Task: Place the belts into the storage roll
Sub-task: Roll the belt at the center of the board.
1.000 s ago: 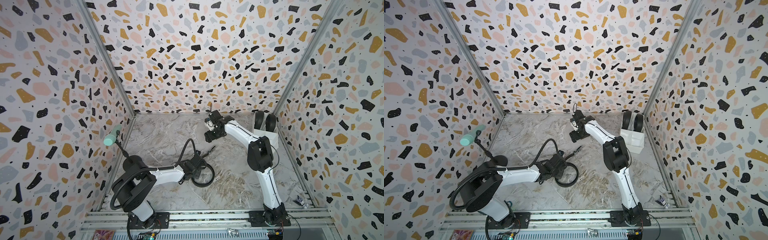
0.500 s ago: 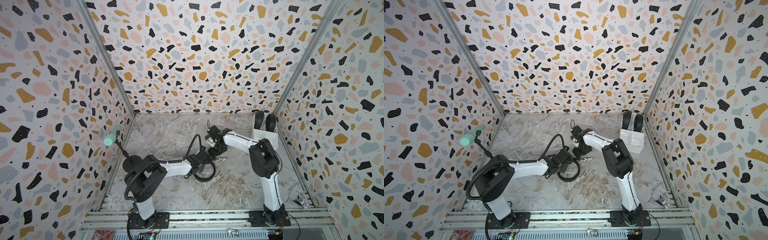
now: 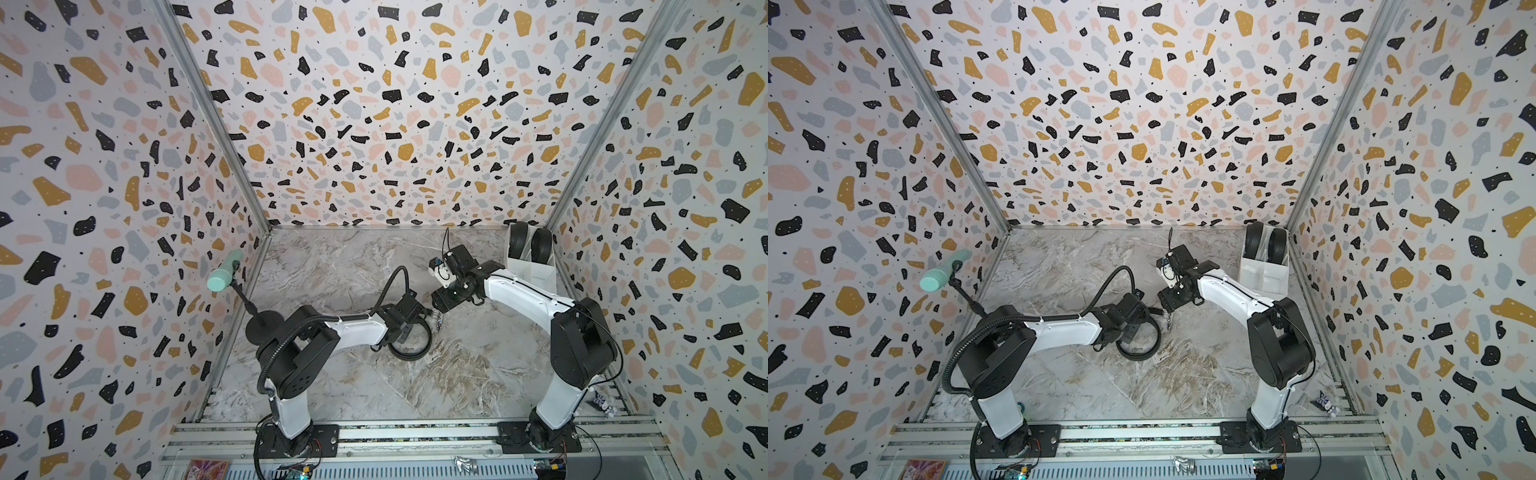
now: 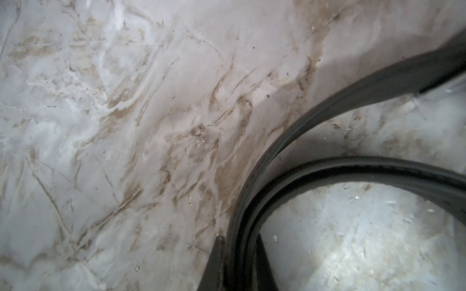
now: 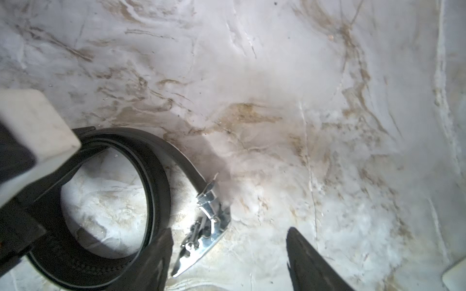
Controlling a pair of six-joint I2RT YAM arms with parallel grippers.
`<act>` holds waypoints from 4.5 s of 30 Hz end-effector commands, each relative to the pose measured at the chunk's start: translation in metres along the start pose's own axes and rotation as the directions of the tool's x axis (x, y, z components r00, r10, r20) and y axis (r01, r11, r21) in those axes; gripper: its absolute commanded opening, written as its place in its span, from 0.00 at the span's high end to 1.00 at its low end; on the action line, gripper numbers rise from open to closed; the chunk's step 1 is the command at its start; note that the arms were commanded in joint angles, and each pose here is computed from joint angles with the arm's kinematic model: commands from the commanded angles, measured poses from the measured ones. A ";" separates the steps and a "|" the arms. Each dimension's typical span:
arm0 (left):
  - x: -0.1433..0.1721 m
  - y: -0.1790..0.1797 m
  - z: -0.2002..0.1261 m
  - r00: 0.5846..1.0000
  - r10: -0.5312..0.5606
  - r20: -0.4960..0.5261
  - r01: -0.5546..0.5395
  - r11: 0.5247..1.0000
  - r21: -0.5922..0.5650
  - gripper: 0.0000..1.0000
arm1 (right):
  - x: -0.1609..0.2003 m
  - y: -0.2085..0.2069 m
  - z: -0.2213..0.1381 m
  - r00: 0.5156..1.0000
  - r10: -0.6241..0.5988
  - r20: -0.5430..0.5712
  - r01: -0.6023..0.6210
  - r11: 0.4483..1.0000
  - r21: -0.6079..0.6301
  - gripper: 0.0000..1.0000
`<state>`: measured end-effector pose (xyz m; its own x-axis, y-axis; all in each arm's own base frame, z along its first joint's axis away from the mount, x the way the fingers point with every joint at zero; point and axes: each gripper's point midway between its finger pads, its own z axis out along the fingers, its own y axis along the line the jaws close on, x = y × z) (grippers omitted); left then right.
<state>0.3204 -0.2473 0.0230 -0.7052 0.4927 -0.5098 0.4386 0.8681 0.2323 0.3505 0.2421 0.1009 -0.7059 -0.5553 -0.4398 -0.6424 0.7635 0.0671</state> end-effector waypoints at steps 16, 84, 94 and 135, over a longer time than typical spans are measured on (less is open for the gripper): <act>0.038 0.000 0.024 0.993 0.043 -0.108 -0.043 0.999 0.005 0.90 | -0.031 0.030 0.070 0.974 -0.217 0.071 0.223 0.971 -0.086 0.41; -0.059 0.000 -0.021 0.930 0.130 0.344 -0.152 0.988 0.036 0.01 | 0.028 0.027 0.098 0.996 -0.082 -0.044 0.072 0.978 -0.194 1.00; -0.073 -0.026 -0.012 0.881 0.124 0.457 -0.220 0.961 0.164 0.00 | 0.026 0.028 0.100 0.997 -0.072 -0.027 0.065 0.974 -0.218 1.00; -0.071 0.048 0.057 0.920 -0.174 0.352 0.216 0.973 -0.084 0.27 | 0.101 0.083 0.071 0.989 -0.061 -0.134 0.021 0.960 -0.281 1.00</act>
<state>0.3959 -0.2893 0.0444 -0.4393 0.4013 -0.8038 0.4609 0.8686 0.1818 0.3629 0.2825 0.0386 -0.6238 -0.4769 -0.6192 -0.6772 0.7254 0.1235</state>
